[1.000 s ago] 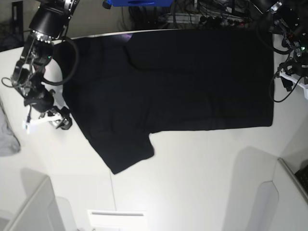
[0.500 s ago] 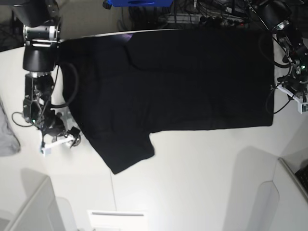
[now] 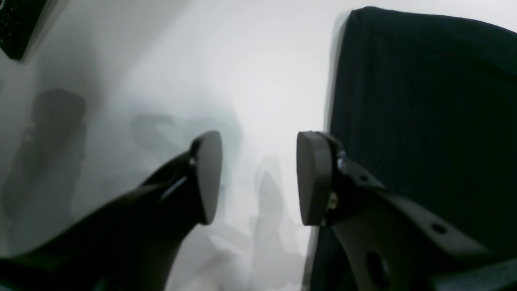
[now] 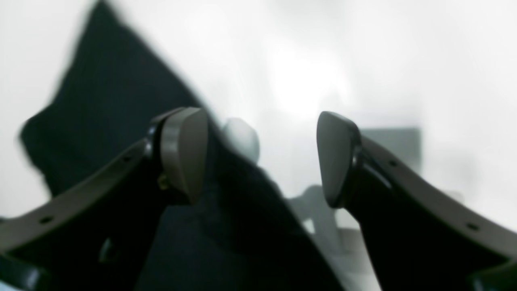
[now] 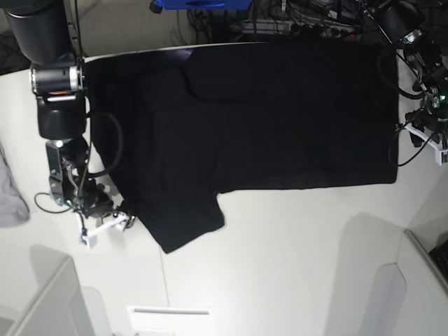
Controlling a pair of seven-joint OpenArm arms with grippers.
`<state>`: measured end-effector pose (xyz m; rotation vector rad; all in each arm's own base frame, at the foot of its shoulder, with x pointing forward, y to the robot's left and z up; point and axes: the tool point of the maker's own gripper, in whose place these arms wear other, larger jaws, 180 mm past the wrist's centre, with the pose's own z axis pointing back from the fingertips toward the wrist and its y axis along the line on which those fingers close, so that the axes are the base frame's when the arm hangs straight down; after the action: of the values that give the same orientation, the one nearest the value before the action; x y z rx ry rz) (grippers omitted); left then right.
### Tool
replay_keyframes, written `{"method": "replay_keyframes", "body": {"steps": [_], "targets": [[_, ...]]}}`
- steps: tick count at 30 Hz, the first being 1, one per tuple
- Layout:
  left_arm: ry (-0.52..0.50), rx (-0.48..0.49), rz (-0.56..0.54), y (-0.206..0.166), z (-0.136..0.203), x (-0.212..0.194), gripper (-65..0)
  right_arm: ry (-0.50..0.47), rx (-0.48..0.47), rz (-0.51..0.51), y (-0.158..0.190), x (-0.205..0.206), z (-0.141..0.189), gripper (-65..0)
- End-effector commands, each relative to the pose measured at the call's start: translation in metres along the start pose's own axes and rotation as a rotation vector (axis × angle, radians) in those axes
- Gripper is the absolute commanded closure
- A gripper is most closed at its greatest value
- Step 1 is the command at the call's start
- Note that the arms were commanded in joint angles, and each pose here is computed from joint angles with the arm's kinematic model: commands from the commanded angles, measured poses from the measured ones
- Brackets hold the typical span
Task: Fold the T-shirt properly
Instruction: 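Move both grippers down the shirt's sides toward the hem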
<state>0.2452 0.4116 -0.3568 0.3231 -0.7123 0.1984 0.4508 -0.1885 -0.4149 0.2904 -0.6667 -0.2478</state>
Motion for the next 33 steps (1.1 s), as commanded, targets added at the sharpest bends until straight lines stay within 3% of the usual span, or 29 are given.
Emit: {"method": "replay_keyframes", "body": {"steps": [1,6,11,20,23,27,28,33], "targets": [[-0.045,0.018,-0.011,0.008,0.004,0.016,-29.1,-0.044,0.031,0.017,0.013,0.024,0.004,-39.2],[-0.049,0.012,-0.016,0.006,0.003,0.018,-29.1,-0.028,0.050,0.020,0.023,0.017,0.000,-39.2],[-0.066,0.016,-0.005,0.007,0.003,0.026,-29.1,0.014,0.072,0.085,0.044,0.001,-0.007,-39.0],[-0.036,0.000,0.010,0.003,-0.005,0.017,-29.1,0.021,0.069,0.101,0.046,-0.004,-0.009,-38.7],[-0.017,-0.018,0.050,0.000,-0.018,0.016,-29.3,0.038,0.056,0.091,0.040,-0.009,-0.012,-29.1],[-0.006,-0.038,0.057,-0.002,-0.030,0.025,-29.9,0.037,0.038,0.075,0.031,-0.014,-0.017,-3.8],[-0.011,-0.040,0.047,-0.002,-0.032,0.031,-30.1,0.036,0.037,0.074,0.030,-0.014,-0.017,0.0],[-0.006,-0.081,0.060,-0.015,-0.049,0.051,-30.1,0.042,0.035,0.070,0.030,-0.016,-0.017,0.0]]}}
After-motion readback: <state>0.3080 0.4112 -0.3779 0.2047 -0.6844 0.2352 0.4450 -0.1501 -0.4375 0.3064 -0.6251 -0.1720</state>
